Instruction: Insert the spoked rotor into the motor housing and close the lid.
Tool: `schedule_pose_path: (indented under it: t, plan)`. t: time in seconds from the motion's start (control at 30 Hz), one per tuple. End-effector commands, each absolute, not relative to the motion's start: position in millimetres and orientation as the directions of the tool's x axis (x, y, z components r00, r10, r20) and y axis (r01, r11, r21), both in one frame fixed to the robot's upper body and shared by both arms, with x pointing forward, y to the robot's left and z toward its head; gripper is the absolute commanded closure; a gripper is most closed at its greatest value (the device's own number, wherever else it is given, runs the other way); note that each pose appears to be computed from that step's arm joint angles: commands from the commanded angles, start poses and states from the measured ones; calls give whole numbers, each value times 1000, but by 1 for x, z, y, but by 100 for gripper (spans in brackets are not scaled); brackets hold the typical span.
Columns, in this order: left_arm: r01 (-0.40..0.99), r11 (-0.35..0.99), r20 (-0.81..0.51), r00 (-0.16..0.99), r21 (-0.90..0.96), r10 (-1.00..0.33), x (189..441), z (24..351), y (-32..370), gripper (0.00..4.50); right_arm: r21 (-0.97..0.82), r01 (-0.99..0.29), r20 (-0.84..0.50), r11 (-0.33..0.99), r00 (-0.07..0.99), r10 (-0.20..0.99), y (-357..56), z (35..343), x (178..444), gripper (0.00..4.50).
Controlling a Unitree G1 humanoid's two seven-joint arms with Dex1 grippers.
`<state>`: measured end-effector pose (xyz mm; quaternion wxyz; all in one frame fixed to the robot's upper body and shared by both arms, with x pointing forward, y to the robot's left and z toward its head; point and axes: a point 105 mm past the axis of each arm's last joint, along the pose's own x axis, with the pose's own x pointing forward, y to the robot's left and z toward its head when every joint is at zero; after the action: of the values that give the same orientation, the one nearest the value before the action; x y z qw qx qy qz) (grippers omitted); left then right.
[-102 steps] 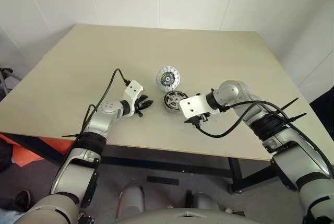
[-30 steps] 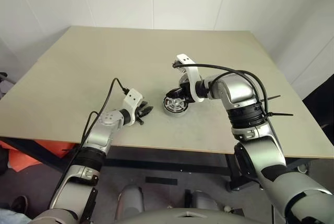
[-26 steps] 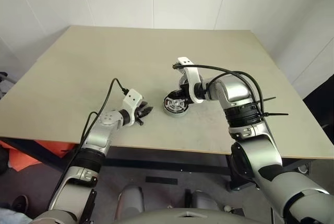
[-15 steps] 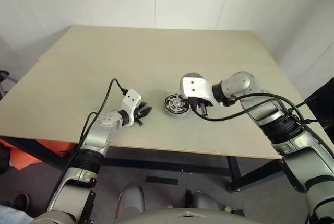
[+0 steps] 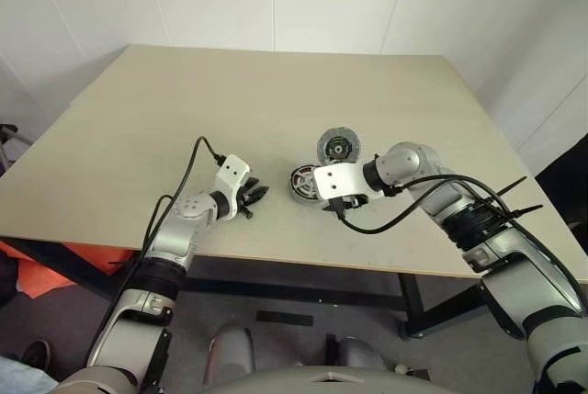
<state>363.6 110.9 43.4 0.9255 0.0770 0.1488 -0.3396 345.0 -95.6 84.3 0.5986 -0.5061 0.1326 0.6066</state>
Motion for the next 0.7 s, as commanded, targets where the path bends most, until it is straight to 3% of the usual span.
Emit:
schedule_pose_path:
  t: [0.03, 0.53, 0.7]
  plan:
    - [630, 775, -307, 749, 53, -587, 367, 50, 117, 275, -471, -842, -776, -262, 255, 577, -100, 85, 354, 188]
    - [622, 781, -309, 754, 53, -579, 367, 50, 119, 275, -448, -820, -793, -357, 180, 582, -88, 84, 332, 188]
    - [622, 781, -309, 753, 48, -581, 367, 49, 118, 275, -430, -829, -818, -358, 190, 543, -90, 79, 337, 188]
